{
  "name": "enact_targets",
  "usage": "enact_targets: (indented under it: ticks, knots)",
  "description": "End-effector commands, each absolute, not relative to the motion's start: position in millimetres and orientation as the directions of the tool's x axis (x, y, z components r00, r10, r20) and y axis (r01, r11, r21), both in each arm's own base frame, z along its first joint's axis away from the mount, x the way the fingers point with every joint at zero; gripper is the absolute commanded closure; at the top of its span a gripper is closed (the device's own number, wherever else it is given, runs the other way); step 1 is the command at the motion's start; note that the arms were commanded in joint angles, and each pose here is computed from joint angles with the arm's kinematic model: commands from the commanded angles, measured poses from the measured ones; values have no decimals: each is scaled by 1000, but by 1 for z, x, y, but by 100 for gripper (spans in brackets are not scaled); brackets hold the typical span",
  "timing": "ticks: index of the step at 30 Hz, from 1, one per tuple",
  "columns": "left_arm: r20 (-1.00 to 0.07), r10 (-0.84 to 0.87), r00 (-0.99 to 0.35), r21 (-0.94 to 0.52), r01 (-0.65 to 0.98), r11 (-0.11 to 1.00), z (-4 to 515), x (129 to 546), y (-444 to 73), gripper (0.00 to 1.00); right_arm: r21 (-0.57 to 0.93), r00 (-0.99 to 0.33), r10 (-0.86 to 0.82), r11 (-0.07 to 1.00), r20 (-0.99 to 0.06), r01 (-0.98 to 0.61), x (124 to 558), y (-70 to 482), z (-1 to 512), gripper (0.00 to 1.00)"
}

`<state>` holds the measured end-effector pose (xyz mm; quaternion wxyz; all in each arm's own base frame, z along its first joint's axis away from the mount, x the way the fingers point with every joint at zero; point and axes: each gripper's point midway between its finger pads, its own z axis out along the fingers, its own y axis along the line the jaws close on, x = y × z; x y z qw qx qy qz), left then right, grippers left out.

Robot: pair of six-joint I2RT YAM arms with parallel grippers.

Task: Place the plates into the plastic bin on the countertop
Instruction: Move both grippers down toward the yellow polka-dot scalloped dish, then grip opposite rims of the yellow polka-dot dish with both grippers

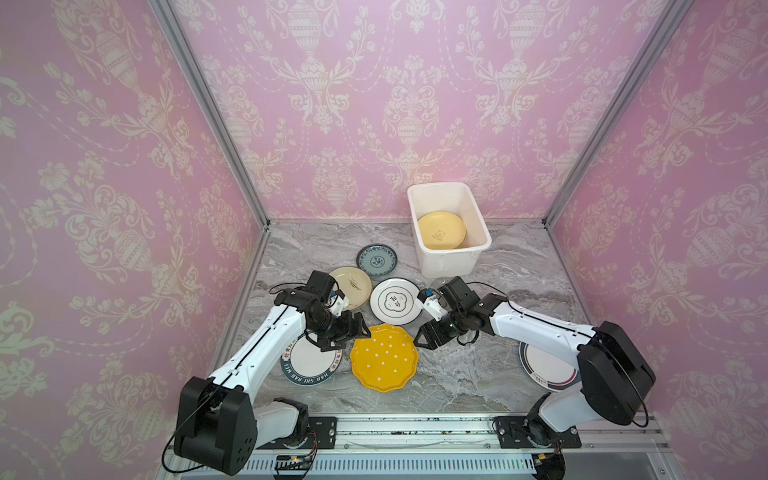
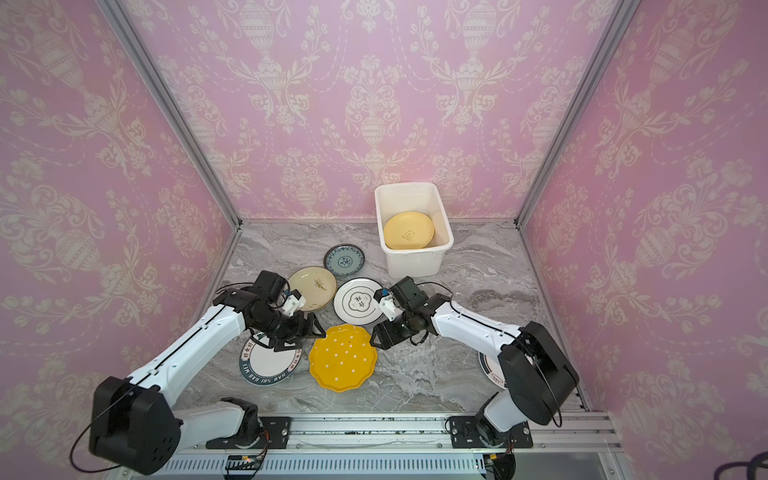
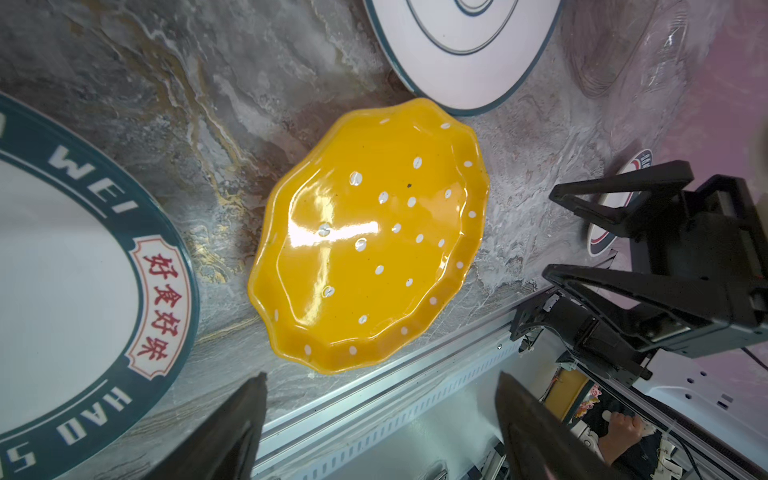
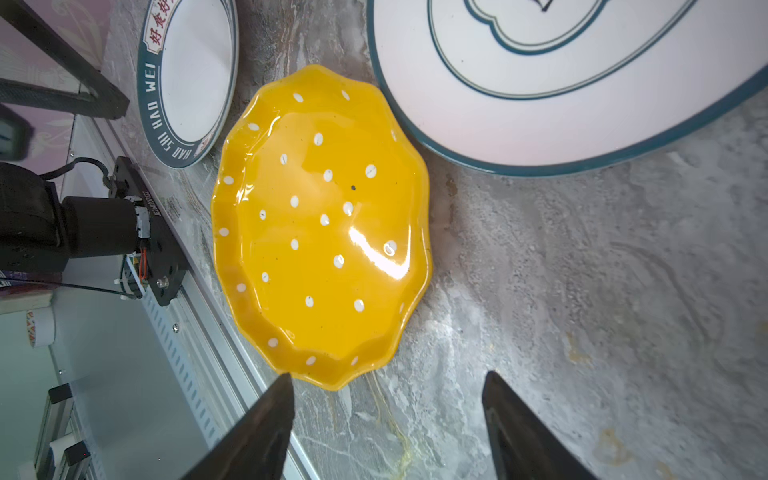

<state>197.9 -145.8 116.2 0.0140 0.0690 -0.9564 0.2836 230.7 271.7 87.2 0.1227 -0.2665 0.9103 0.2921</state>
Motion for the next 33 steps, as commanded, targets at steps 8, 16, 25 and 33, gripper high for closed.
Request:
enact_targets:
  ticks: [8,16,25,33]
  knots:
    - [194,-163,-967,-493,-240,837,80,173,-142,13,464,-821,-399,684,-409,-563,235,283,80,25]
    - [215,-167,-962,-494,-254,832,64,179,-146,13,485,-824,-432,667,-367,-566,226,292,71,24]
    - [199,-176,-964,-515,-256,818,50,195,-153,14,497,-822,-464,655,-332,-570,218,292,63,25]
    - [246,-157,-956,-535,-270,801,37,185,-158,21,507,-823,-474,650,-314,-567,216,292,56,25]
